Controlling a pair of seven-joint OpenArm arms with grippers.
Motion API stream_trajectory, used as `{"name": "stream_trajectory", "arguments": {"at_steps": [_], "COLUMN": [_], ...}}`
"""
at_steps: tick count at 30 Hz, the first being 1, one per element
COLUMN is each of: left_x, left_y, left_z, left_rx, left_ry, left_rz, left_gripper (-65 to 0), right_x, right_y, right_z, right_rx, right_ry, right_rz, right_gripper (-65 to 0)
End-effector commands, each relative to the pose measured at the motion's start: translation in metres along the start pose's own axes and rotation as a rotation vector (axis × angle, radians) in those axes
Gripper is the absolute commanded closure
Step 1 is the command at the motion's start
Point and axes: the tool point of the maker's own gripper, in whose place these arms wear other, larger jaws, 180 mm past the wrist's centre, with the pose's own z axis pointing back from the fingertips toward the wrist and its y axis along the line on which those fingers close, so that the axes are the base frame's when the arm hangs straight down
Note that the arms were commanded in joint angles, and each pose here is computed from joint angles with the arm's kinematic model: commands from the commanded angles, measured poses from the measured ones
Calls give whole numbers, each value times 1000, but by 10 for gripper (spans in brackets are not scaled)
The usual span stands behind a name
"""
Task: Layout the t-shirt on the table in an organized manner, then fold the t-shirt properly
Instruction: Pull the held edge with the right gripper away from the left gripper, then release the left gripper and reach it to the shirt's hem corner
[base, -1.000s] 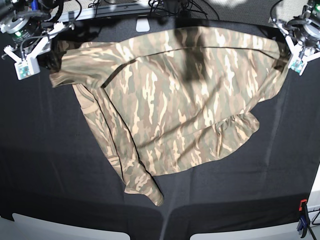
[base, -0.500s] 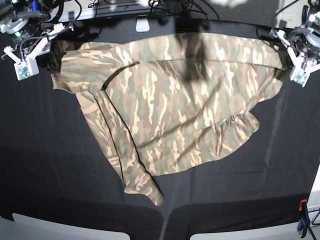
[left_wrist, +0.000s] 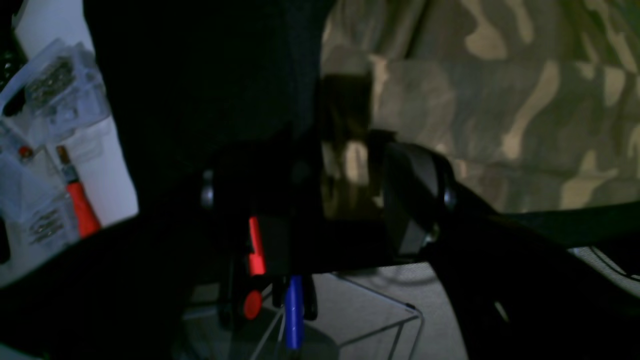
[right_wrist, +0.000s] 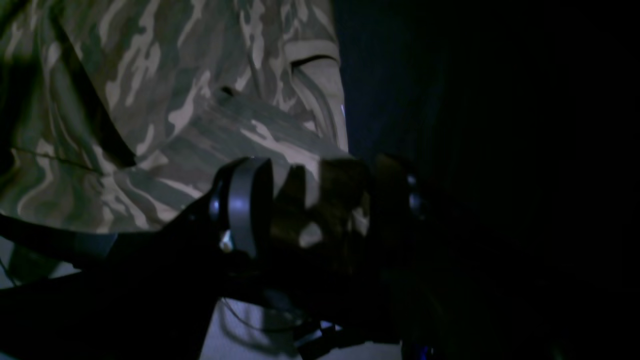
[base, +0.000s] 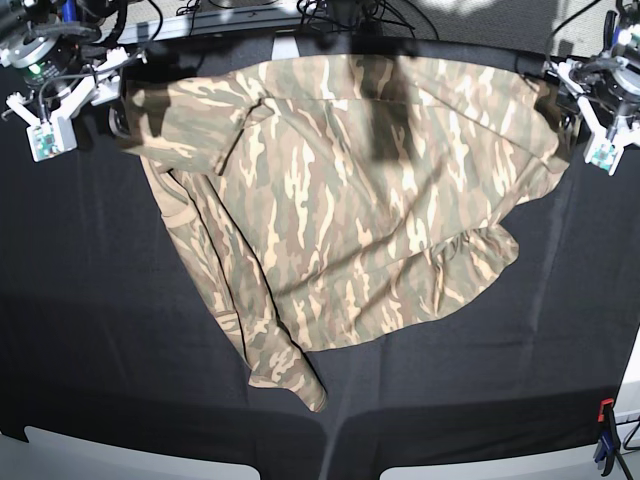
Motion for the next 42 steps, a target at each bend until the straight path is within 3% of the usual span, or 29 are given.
{"name": "stream_trajectory", "arguments": {"at_steps": [1, 6, 10, 13, 16, 19, 25, 28, 38, 42], "left_x": [13, 44, 89, 129, 151, 156, 147, 146, 157, 152], "left_y": [8, 23, 40, 41, 39, 42, 37, 37, 33, 28], "left_z": [3, 0, 3, 10, 9, -5, -47, -62, -108, -133], "left_rx": [27, 68, 112, 69, 5, -57, -290, -357, -408, -351], "left_ry": [-44, -126, -267, -418, -485, -486, -418, -406, -421, -376], "left_rz": [-15, -5, 10, 47, 44, 82, 272, 348, 570, 563], "left_gripper": [-376, -376, -376, -375, -369, -369, -369, -369, -317, -317], "right_x": [12, 16, 16, 16, 15, 15, 17, 21, 19, 18], "right_y": [-1, -1, -1, -1, -1, -1, 2, 6, 6, 6], "right_z": [4, 4, 4, 4, 4, 4, 4, 4, 4, 4], "right_rx": [-6, -5, -5, -5, -5, -5, 9, 33, 36, 36], "right_ry": [-48, -69, -70, -69, -67, -68, -79, -98, -90, -85], "right_rz": [17, 17, 17, 17, 17, 17, 8, -8, -10, -10], "right_gripper": [-319, -319, -319, -319, -319, -319, -319, -319, -319, -319]}}
